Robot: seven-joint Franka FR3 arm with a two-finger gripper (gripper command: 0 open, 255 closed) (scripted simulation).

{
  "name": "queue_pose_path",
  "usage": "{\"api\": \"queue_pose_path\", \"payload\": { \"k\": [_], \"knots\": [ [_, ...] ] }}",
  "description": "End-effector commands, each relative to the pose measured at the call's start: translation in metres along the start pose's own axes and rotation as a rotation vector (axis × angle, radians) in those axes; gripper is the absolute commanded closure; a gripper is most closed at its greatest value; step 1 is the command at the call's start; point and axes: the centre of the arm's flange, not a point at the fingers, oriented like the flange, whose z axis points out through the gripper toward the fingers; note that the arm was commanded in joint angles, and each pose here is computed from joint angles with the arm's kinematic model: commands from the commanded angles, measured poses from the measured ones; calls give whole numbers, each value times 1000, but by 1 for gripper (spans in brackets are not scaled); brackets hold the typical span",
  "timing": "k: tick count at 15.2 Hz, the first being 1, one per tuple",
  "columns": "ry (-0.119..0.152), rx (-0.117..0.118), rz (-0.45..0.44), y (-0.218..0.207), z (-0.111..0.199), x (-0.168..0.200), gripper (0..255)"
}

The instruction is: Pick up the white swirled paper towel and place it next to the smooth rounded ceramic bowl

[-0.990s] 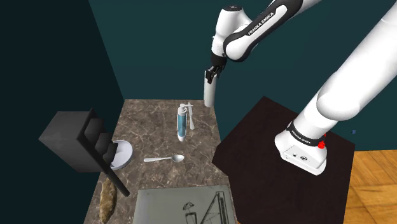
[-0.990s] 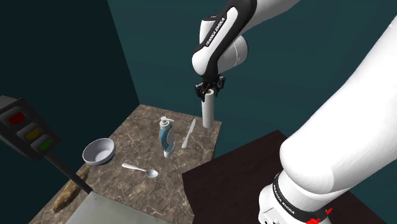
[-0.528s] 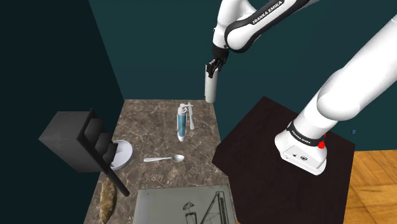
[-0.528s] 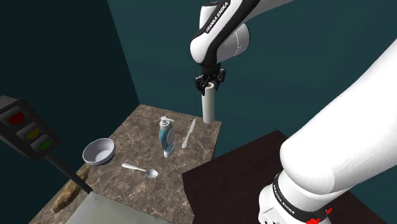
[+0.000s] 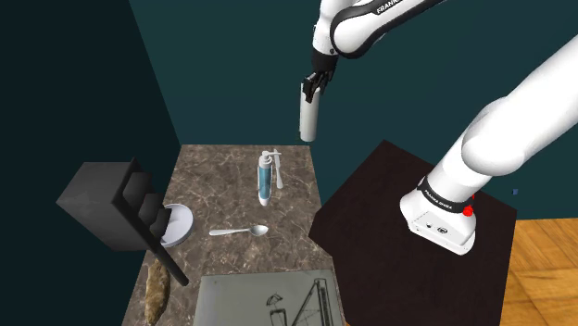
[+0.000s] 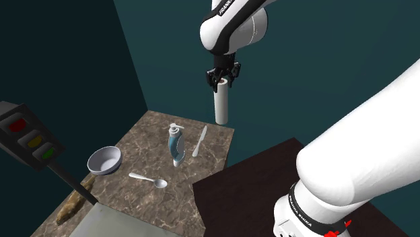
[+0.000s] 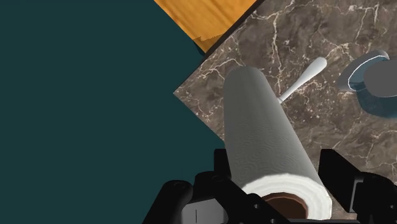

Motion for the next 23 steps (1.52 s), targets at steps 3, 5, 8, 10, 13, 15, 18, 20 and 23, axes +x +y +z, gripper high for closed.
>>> {"api": "queue_pose_path", "payload": {
  "k": [3, 5, 8, 10, 13, 15, 18, 20, 23],
  "knots": [
    [-1, 0, 0, 0, -21, 3, 255],
    [-1, 0, 0, 1, -32, 4, 255],
    [-1, 0, 0, 2, -47, 5, 255],
    [-1, 0, 0, 3, -58, 7, 255],
    [-1, 0, 0, 4, -74, 8, 255],
    [-1, 0, 0, 5, -84, 9, 255],
    [-1, 0, 0, 6, -100, 11, 255],
    [-1, 0, 0, 6, -109, 12, 255],
    [-1, 0, 0, -32, -103, 5, 255]
  ]
}}
